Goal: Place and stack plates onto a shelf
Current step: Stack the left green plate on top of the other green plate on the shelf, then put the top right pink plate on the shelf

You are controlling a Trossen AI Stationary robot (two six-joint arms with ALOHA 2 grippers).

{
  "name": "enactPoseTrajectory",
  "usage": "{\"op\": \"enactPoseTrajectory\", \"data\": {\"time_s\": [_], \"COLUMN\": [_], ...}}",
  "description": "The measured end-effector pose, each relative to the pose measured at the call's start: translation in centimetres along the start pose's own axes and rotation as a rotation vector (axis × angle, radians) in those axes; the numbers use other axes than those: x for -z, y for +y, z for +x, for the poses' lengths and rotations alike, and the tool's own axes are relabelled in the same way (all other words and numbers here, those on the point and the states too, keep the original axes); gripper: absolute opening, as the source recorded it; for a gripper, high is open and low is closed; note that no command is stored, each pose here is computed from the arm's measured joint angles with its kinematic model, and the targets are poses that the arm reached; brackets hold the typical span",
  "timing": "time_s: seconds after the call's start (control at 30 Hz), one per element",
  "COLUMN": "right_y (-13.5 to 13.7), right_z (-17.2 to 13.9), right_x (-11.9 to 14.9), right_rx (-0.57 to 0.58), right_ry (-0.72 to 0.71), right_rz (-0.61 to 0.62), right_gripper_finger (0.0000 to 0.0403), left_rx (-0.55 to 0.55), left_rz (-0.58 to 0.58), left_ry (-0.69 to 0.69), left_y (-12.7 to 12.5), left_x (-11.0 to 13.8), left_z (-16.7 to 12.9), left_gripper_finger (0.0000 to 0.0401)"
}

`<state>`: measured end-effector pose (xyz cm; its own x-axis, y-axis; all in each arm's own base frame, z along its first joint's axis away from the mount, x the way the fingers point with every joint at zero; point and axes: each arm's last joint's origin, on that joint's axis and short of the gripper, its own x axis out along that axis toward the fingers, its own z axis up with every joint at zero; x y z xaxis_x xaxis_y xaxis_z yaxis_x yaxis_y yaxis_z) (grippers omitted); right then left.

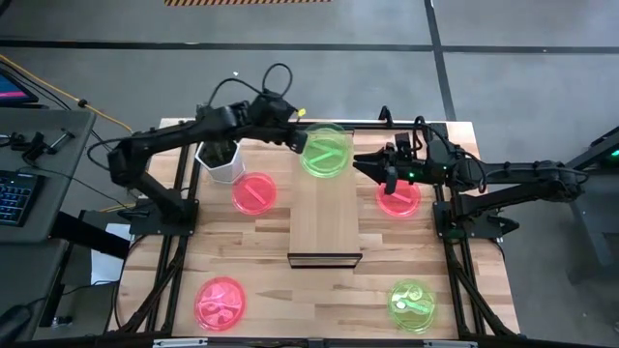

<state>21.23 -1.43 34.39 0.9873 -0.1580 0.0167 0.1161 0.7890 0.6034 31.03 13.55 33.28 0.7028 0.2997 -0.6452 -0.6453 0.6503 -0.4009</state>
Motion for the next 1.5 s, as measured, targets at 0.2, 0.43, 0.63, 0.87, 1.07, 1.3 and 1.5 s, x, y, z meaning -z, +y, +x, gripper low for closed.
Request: {"op": "enactPoseTrajectory", "data": {"time_s": [0.2, 0.43, 0.63, 0.87, 1.07, 1.3, 1.5], "right_y": [0.0, 0.0, 0.0, 0.0, 0.0, 0.0, 0.0], "right_z": [-0.1, -0.1, -0.1, -0.1, -0.1, -0.1, -0.1], "right_x": [0.0, 0.0, 0.0, 0.0, 0.0, 0.0, -0.1], "right_rx": [-0.001, 0.0, 0.001, 0.001, 0.001, 0.007, 0.017], "right_ry": [-0.002, -0.002, -0.002, -0.002, -0.001, -0.006, -0.013], "right_rz": [0.0, 0.0, 0.0, 0.0, 0.0, 0.0, 0.0], "right_gripper_finger": [0.0165, 0.0165, 0.0165, 0.0165, 0.0165, 0.0165, 0.0165], "left_rx": [-0.033, -0.042, -0.075, -0.077, -0.073, -0.053, 0.003], "left_rz": [-0.015, 0.019, 0.045, 0.061, 0.062, 0.06, 0.064], "left_ry": [0.05, 0.062, 0.044, 0.044, 0.032, -0.061, -0.098], "left_y": [0.3, 0.4, 0.5, 0.6, 0.5, 0.2, 0.2], "left_x": [0.5, 0.7, 0.6, 0.6, 0.5, -0.3, -1.1], "left_z": [2.2, 2.8, 2.8, 2.8, 2.8, 2.8, 1.6], "left_gripper_finger": [0.0, 0.0002, 0.0009, 0.0036, 0.0081, 0.0126, 0.0139]}}
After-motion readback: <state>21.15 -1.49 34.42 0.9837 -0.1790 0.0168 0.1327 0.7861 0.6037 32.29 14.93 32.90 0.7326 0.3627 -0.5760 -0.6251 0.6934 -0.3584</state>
